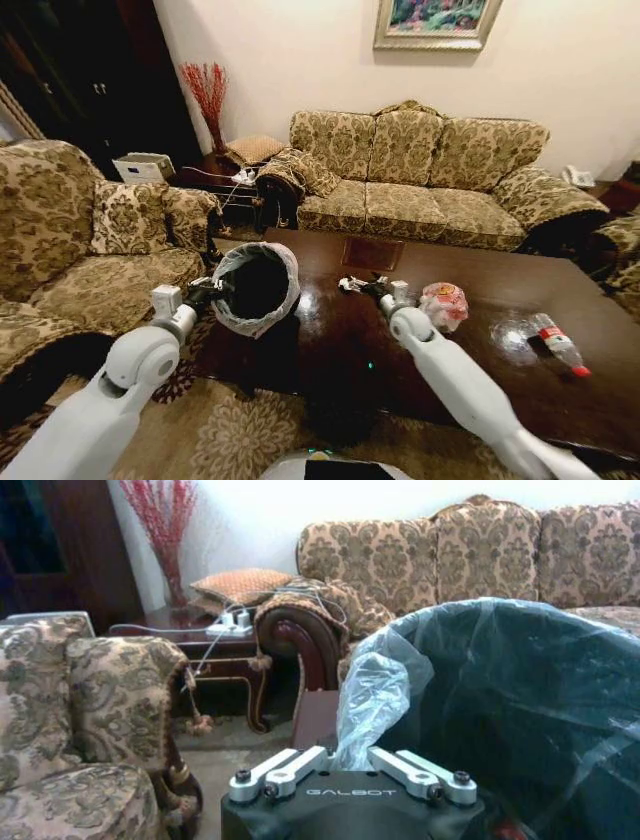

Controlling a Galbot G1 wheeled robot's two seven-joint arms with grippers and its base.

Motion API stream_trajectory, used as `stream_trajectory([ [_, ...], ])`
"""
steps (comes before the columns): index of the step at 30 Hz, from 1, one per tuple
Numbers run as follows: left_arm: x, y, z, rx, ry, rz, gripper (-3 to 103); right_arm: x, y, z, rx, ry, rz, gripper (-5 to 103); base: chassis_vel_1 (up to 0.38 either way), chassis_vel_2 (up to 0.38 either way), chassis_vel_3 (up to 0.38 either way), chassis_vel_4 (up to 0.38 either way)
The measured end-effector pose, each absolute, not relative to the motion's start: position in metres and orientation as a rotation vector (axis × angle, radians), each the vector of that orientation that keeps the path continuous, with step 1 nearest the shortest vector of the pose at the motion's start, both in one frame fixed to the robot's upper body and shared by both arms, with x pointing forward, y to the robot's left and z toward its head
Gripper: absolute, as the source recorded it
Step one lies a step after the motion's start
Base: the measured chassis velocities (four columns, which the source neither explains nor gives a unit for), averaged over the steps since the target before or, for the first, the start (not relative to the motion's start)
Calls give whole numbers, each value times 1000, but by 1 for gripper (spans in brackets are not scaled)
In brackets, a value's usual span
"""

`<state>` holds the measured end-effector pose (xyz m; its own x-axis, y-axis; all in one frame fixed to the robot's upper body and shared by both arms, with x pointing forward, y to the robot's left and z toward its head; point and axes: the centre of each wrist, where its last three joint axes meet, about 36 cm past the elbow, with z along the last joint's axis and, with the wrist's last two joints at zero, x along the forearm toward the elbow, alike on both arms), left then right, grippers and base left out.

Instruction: Move to the front of the table and place the trash on the table into the trash bin.

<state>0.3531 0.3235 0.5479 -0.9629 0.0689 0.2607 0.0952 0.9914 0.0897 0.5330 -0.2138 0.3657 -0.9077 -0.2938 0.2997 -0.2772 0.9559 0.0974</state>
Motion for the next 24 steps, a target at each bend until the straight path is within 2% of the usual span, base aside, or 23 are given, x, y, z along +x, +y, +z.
stream_trajectory([
  [10, 354, 327, 548, -112, -2872, -153, 1, 557, -198, 320, 445, -2777, -122, 100, 0, 0, 0, 0],
  [13, 355, 328, 548, -111, -2871, -156, 1, 561, -195, 308, 463, -2767, -120, 103, 0, 0, 0, 0],
  [14, 355, 328, 548, -111, -2872, -159, 1, 564, -194, 302, 461, -2760, -112, 95, 0, 0, 0, 0],
  [16, 356, 329, 549, -113, -2873, -159, 1, 566, -194, 299, 455, -2754, -109, 95, 0, 0, 0, 0],
  [20, 358, 329, 552, -128, -2877, -155, 1, 575, -193, 289, 432, -2752, -109, 74, 0, 0, 0, 0],
  [22, 358, 329, 552, -129, -2877, -155, 1, 576, -193, 288, 431, -2753, -107, 74, 0, 0, 0, 0],
  [23, 358, 328, 553, -132, -2878, -155, 1, 577, -193, 287, 431, -2753, -102, 63, 0, 0, 0, 0],
  [24, 358, 328, 553, -134, -2878, -155, 1, 578, -194, 287, 431, -2753, -99, 63, 0, 0, 0, 0],
])
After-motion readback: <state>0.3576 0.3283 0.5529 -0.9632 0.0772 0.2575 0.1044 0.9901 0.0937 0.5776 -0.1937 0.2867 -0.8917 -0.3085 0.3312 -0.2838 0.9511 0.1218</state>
